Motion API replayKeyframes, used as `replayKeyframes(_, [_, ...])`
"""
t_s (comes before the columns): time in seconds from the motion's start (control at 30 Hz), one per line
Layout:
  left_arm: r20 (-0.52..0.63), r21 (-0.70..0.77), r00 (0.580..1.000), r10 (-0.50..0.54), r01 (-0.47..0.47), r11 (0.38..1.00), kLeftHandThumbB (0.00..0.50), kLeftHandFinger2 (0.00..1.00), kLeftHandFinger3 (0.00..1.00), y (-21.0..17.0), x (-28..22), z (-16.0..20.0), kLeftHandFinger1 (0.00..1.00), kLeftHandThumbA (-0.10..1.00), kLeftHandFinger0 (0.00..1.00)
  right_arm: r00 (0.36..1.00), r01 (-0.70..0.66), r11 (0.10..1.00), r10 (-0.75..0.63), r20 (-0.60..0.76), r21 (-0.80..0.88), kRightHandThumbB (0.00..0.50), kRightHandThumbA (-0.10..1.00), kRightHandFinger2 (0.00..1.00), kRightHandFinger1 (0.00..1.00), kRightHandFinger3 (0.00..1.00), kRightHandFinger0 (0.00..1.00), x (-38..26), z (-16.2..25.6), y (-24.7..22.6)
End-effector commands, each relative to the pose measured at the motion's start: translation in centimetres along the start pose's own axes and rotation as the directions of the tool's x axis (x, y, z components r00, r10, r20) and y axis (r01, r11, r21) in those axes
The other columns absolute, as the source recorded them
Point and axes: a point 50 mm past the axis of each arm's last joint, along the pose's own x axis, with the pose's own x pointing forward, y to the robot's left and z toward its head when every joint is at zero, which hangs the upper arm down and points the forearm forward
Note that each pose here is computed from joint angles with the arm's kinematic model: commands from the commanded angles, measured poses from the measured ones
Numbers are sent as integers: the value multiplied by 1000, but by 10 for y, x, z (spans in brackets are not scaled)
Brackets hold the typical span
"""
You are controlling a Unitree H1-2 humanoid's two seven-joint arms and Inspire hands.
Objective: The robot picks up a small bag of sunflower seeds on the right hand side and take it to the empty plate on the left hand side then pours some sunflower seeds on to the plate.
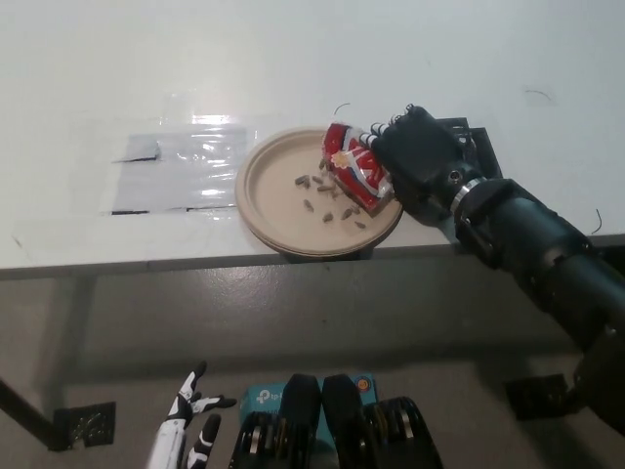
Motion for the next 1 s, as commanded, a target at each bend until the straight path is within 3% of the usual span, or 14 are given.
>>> replayKeyframes(0.0, [67, 14, 997, 27, -28, 1000, 65, 629, 1000, 5, 6, 8, 760, 1000, 1000, 998, 67, 992, -65, 13, -108, 257, -100, 562, 13, 430, 0, 17, -22, -34])
replayKeyframes(0.17, [70, 14, 997, 28, -29, 999, 55, 623, 1000, 5, 7, 8, 749, 1000, 1000, 997, 76, 982, -73, 27, -171, 282, -100, 453, 0, 232, 0, 19, -24, -39])
replayKeyframes(0.3, [75, 11, 997, 26, -27, 1000, 55, 622, 1000, 5, 7, 9, 757, 1000, 1000, 998, 69, 984, -65, 25, -163, 250, -100, 533, 11, 241, 0, 20, -24, -40])
replayKeyframes(0.43, [77, 16, 997, 21, -22, 1000, 41, 585, 1000, 6, 7, 9, 711, 1000, 1000, 996, 85, 977, -79, 38, -194, 269, -100, 528, 1, 208, 0, 18, -23, -38])
replayKeyframes(0.6, [70, 9, 997, 23, -24, 1000, 49, 597, 1000, 6, 6, 7, 732, 1000, 1000, 995, 74, 934, -47, 86, -349, 260, -100, 572, 37, 184, 0, 21, -24, -41])
replayKeyframes(0.97, [81, 13, 997, 17, -18, 1000, 47, 589, 1000, 4, 8, 10, 715, 1000, 1000, 984, 83, 874, 3, 175, -480, 293, -100, 516, 54, 196, 0, 28, -32, -57])
